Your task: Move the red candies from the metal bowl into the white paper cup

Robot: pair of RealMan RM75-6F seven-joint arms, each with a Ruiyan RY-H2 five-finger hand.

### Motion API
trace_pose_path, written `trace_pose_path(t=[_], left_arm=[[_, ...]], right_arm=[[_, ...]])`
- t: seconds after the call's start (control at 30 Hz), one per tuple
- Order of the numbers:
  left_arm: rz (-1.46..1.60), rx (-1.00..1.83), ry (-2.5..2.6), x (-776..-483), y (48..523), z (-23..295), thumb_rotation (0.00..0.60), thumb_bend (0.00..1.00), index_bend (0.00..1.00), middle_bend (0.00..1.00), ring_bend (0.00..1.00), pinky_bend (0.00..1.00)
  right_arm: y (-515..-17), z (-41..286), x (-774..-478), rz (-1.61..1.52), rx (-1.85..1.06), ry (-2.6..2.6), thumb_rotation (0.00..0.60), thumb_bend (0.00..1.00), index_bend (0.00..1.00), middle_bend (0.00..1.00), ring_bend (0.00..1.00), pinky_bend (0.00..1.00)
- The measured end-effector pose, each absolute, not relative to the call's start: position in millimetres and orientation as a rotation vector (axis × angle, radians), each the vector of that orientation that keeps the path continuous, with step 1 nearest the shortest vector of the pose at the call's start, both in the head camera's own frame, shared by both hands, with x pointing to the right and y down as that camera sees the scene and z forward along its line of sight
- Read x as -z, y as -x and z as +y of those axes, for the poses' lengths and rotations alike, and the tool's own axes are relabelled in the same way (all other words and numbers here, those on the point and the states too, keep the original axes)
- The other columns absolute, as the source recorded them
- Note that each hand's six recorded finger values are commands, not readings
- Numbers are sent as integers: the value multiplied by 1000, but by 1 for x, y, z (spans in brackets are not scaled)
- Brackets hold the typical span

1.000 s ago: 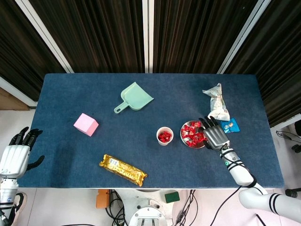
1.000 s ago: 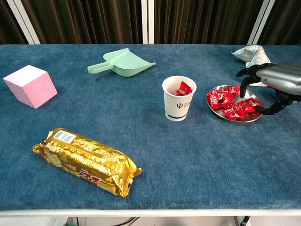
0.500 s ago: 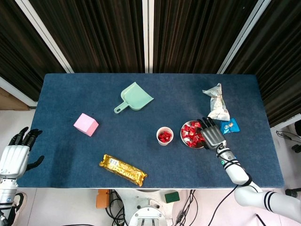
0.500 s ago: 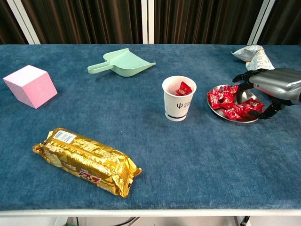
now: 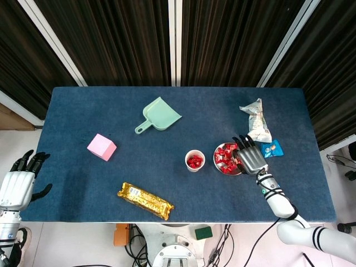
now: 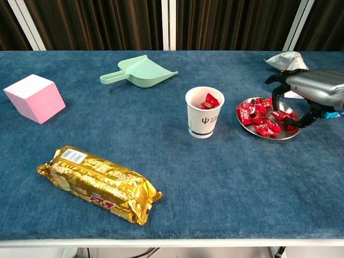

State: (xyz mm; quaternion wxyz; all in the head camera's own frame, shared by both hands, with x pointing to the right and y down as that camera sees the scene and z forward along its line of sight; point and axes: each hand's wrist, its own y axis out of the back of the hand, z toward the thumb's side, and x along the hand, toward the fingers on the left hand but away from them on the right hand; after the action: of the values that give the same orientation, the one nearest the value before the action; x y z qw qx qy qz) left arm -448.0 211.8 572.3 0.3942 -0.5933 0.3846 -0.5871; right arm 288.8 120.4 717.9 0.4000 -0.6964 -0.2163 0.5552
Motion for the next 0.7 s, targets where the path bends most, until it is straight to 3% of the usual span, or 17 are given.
trace_pose_path(t=[0.33,0.57,0.63,0.7], left_arm=[[969,1480,1508,-572,447,211,600,190,174,155,57,205],[977,1457,1504,-570,447,211,600,190,176,155,57,206],[979,1461,1503,-570,448,211,600,190,176,155,57,206],[982,1464,1502,-570,449,211,600,190,176,155,57,205]], right_arm=[[-236,106,-668,-654,-1129,1832,600,391,586,55,0,0],[-196,106,-667,-630,-1039,1887,600,391,572,50,0,0],[-187,108,-670,-621,-1028,1905,600,387,532,48,0,0],[-180,109,-673,-607,-1019,1918,600,371,399,39,0,0]])
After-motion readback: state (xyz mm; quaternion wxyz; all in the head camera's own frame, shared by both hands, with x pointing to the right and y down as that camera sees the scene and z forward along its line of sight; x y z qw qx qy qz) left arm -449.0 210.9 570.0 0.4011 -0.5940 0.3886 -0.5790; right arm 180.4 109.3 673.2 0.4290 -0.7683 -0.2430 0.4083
